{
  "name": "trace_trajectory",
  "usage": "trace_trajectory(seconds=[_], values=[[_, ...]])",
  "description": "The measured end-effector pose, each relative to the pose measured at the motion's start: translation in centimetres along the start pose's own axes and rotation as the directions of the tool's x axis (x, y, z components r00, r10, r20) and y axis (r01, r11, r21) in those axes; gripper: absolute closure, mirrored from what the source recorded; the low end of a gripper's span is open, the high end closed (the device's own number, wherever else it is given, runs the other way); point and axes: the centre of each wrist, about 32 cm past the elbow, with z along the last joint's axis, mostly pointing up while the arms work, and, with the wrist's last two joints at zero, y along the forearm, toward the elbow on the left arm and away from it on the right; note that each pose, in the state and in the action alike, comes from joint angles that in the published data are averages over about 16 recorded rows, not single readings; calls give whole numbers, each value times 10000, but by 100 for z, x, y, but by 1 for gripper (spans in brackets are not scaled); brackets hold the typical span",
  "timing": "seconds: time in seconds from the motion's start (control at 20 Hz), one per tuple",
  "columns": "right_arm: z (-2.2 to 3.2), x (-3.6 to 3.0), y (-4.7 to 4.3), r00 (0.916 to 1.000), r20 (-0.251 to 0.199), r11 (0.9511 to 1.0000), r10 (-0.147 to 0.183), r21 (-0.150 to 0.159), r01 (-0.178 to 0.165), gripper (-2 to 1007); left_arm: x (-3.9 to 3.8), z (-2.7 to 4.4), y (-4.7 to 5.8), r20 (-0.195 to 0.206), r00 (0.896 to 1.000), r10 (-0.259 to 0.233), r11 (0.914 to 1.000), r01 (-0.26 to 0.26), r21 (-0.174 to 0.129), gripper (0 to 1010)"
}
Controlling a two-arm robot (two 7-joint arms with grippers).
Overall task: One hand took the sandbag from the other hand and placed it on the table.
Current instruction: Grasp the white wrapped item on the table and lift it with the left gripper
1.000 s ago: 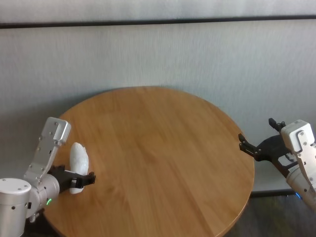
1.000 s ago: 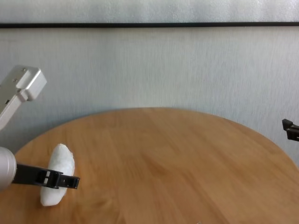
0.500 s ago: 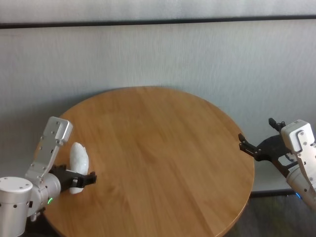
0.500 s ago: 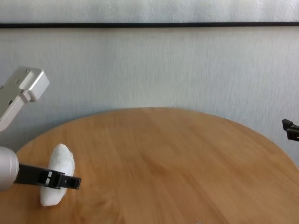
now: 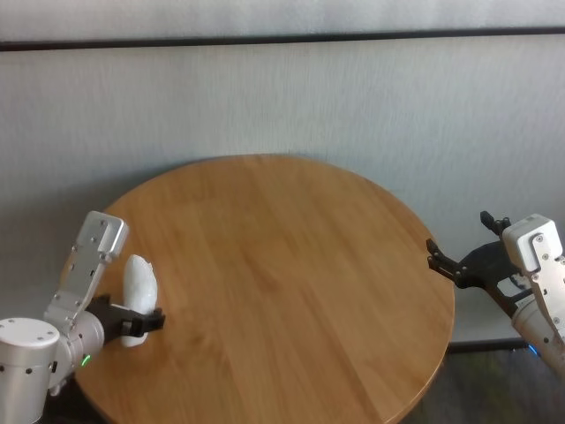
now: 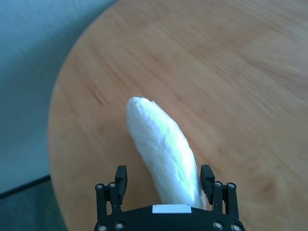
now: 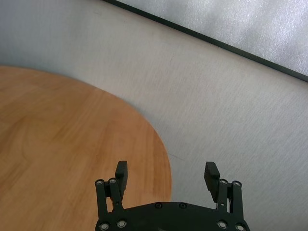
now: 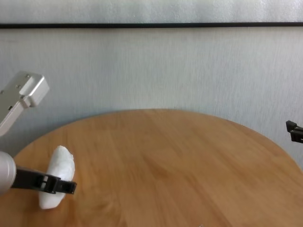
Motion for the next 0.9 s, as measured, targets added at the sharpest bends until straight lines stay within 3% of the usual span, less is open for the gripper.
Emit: trace_trajectory(seconds=[0.5, 0.9], values=[[0, 0, 0, 10000, 0, 10000, 0, 0, 0, 0, -15, -10, 4, 674, 9974, 264, 9993, -246, -284, 12], [0, 0, 0, 10000, 0, 10000, 0, 0, 0, 0, -15, -6, 5, 577, 9980, 260, 9994, -245, -254, 71]])
